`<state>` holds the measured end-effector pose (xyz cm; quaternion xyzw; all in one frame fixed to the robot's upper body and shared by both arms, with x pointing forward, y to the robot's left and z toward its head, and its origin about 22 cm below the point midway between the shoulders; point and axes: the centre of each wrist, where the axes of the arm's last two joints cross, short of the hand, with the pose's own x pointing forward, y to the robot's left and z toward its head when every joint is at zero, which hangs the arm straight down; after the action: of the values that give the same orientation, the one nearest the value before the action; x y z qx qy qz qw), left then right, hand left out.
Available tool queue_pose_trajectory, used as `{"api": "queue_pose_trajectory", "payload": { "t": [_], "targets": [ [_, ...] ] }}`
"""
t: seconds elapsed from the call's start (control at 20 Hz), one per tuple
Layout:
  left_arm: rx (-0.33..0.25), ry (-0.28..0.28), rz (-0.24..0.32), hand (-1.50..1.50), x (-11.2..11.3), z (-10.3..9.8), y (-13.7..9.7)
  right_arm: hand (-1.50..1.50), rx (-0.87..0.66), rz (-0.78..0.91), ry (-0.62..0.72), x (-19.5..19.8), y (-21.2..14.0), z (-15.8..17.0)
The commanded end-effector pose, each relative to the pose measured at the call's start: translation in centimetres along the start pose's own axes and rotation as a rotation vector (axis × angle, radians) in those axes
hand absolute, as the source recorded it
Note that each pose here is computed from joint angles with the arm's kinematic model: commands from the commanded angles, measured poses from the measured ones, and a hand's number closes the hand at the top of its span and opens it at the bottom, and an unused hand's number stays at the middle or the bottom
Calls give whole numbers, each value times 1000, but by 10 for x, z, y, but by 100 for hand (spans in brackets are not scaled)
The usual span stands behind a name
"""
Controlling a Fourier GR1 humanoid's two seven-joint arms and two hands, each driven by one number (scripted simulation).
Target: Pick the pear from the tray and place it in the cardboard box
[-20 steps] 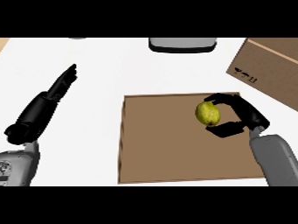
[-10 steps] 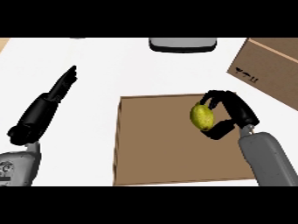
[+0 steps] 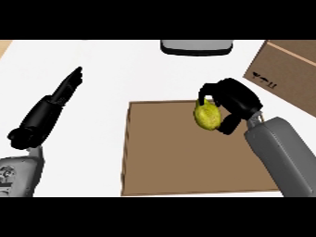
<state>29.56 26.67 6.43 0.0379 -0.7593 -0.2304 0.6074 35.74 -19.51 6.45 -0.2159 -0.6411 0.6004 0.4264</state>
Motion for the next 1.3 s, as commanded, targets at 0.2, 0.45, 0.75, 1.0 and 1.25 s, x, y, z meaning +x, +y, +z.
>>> {"api": "queue_pose_trajectory", "payload": {
  "t": [0.2,0.45,0.75,1.0,1.25],
  "targets": [
    [5,22,-6,0,-15,16,8,150,-210,188,-146,21,-62,21],
    [1,36,-15,0,1,6,-1,150,-389,74,33,8,-118,38],
    [16,7,-5,0,0,-1,-4,150,-573,-68,275,-19,-162,46],
    [-9,-15,-14,0,17,7,-7,150,-638,-119,400,-67,-186,49],
    [-17,5,9,0,-2,10,-10,150,-644,-61,496,-108,-209,63]
  ]
}}
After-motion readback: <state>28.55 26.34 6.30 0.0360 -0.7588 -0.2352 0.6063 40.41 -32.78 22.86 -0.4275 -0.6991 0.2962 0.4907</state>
